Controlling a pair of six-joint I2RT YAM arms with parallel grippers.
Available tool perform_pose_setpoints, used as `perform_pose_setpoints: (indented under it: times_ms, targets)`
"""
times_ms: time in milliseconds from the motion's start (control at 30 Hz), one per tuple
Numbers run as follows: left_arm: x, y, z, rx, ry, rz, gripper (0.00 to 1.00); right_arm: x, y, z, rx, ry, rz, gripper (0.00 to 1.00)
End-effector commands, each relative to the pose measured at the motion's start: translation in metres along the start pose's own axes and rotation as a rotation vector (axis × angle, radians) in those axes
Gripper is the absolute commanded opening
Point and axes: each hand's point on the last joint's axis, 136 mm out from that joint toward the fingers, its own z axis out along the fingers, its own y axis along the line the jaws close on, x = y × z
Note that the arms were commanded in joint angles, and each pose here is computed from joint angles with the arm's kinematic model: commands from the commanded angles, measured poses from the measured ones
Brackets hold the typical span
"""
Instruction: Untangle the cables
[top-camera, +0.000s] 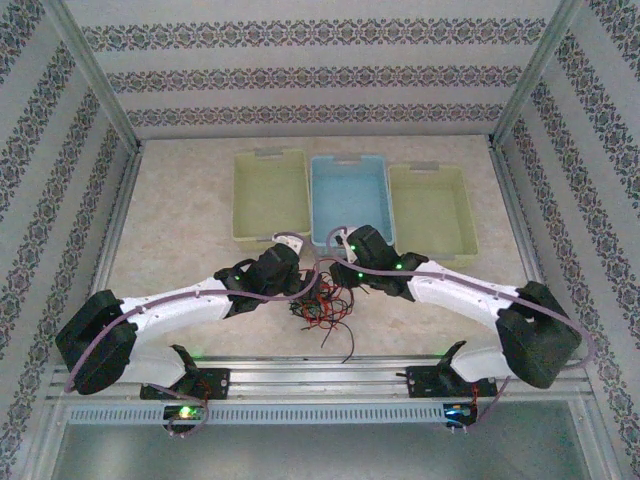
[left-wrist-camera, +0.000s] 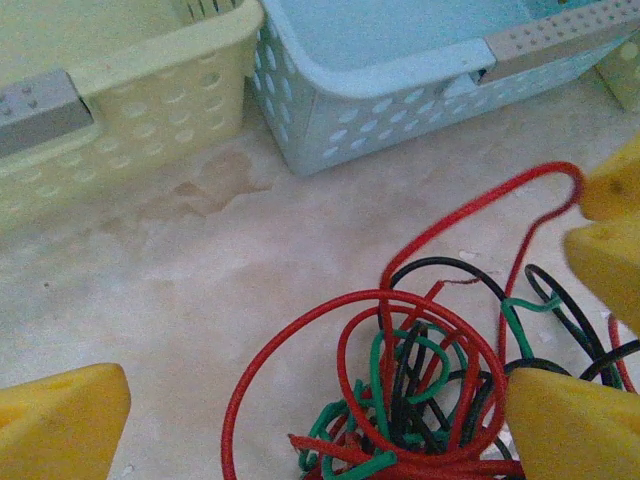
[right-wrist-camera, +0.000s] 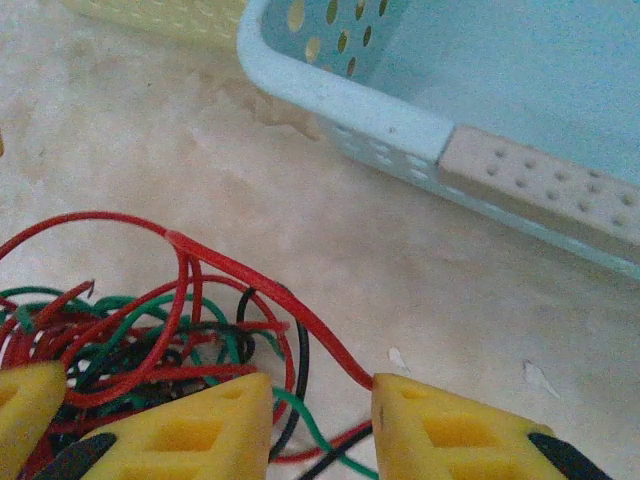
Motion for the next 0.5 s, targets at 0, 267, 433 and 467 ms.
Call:
perform_pose_setpoints:
  times_ms: [0, 267, 433, 467]
  targets:
    - [0.024, 0.004, 0.004, -0.01, 0.077, 0.043, 0.94, -0.017, 0.007, 0.011, -0.014, -0.033, 0.007, 0.33]
    - [0.043, 0.01, 0.014, -0.031, 0.13, 0.068, 0.88, -0.024, -0.011, 0.03, 0.074, -0.044, 0.027, 0.29]
    - [0.059, 0.016, 0.023, -0.053, 0.177, 0.08, 0.81, -0.023, -0.021, 0.028, 0.115, -0.066, 0.053, 0.34]
    - [0.062, 0.017, 0.025, -0.055, 0.186, 0.081, 0.8, -0.022, -0.022, 0.028, 0.119, -0.067, 0.058, 0.36]
